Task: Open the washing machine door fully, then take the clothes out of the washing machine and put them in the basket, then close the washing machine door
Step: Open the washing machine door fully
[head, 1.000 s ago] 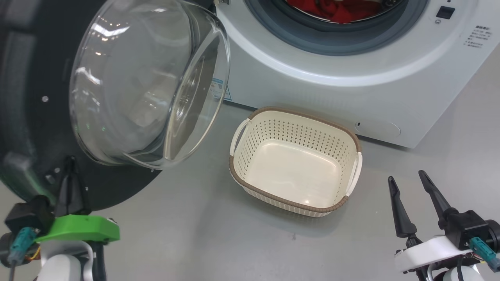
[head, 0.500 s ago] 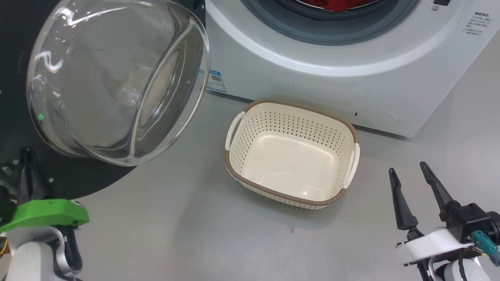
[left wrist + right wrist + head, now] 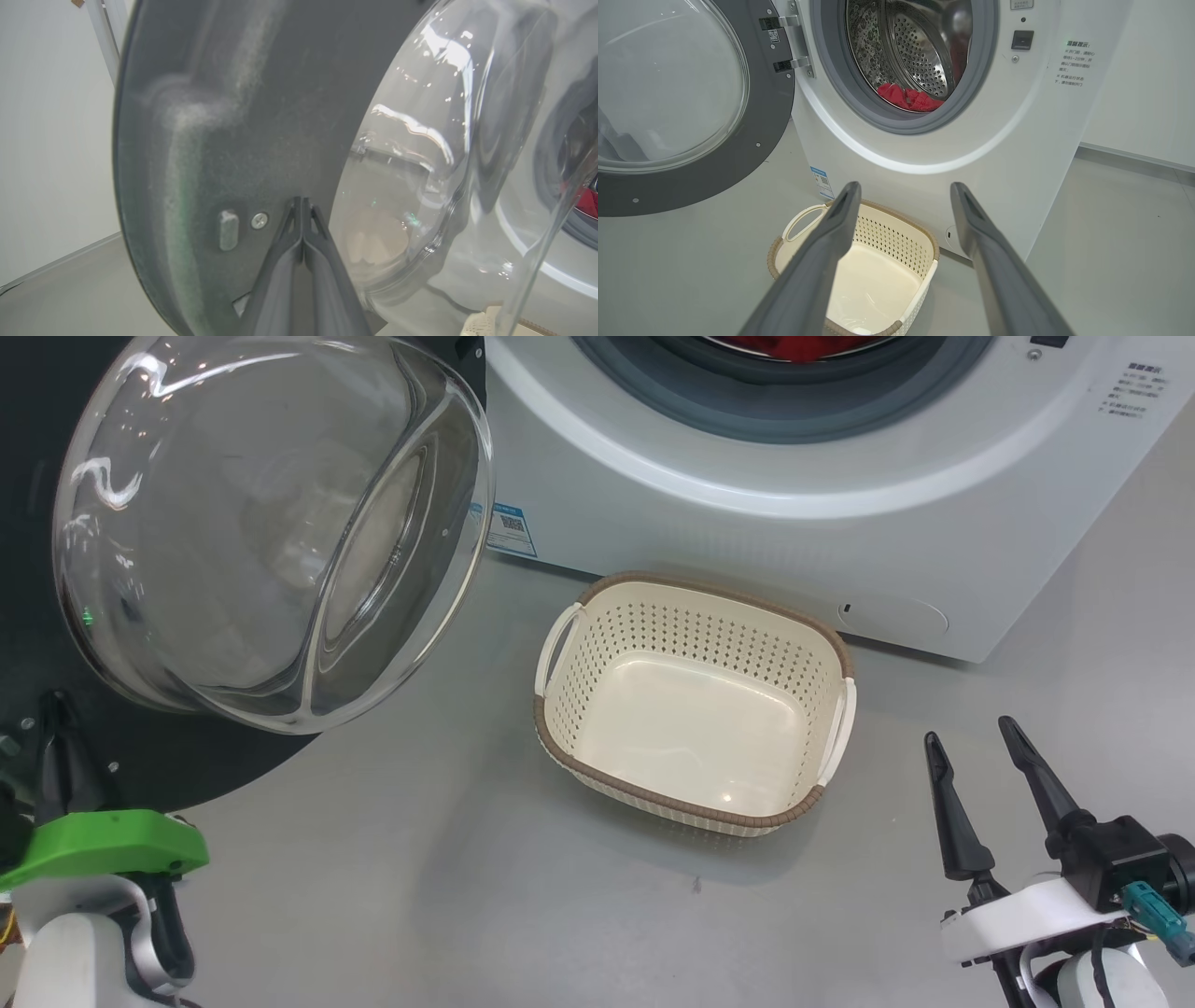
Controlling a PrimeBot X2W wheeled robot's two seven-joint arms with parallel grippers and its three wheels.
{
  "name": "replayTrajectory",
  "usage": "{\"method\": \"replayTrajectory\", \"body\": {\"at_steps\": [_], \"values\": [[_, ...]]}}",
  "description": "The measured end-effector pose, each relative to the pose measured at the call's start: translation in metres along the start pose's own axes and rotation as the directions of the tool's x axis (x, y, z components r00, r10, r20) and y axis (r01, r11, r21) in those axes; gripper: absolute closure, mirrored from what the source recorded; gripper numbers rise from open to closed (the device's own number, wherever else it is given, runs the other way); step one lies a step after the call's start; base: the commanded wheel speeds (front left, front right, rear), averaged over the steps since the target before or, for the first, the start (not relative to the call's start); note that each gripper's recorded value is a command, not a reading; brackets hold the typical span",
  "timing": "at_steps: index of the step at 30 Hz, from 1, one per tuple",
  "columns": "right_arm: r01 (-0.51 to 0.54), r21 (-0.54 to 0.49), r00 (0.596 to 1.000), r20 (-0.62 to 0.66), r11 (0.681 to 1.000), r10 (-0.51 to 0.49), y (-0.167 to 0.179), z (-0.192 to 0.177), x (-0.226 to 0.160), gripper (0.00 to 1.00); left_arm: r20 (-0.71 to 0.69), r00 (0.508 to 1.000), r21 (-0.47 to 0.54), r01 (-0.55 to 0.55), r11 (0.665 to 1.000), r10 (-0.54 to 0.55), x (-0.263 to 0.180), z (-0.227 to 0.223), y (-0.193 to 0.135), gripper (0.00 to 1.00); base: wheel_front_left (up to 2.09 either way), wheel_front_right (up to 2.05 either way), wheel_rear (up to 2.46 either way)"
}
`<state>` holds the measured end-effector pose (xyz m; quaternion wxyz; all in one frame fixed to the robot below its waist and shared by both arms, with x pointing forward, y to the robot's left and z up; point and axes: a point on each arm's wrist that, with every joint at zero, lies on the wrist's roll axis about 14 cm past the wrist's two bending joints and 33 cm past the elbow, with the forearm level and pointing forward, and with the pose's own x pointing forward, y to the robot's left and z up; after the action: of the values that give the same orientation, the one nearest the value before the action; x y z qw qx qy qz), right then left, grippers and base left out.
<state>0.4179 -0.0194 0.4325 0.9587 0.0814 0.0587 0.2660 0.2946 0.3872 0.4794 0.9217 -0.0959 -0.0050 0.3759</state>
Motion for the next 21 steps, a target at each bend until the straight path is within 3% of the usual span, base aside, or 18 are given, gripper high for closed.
{"method": "replayTrajectory", "body": {"at_steps": [12,21], "values": [[-0.019,0.001,1.000,0.016,1.000,0.019,0.009,0.007,0.000,0.00,0.056,0.995,-0.008,0.080,0.997,-0.080,-0.013,0.015,-0.024,1.00,0.00,0.00,0.00],[-0.006,-0.007,0.999,0.047,1.000,0.006,0.009,0.021,-0.007,0.00,0.005,0.971,-0.002,0.238,0.971,-0.238,-0.051,-0.003,-0.053,1.00,0.00,0.00,0.00]]}}
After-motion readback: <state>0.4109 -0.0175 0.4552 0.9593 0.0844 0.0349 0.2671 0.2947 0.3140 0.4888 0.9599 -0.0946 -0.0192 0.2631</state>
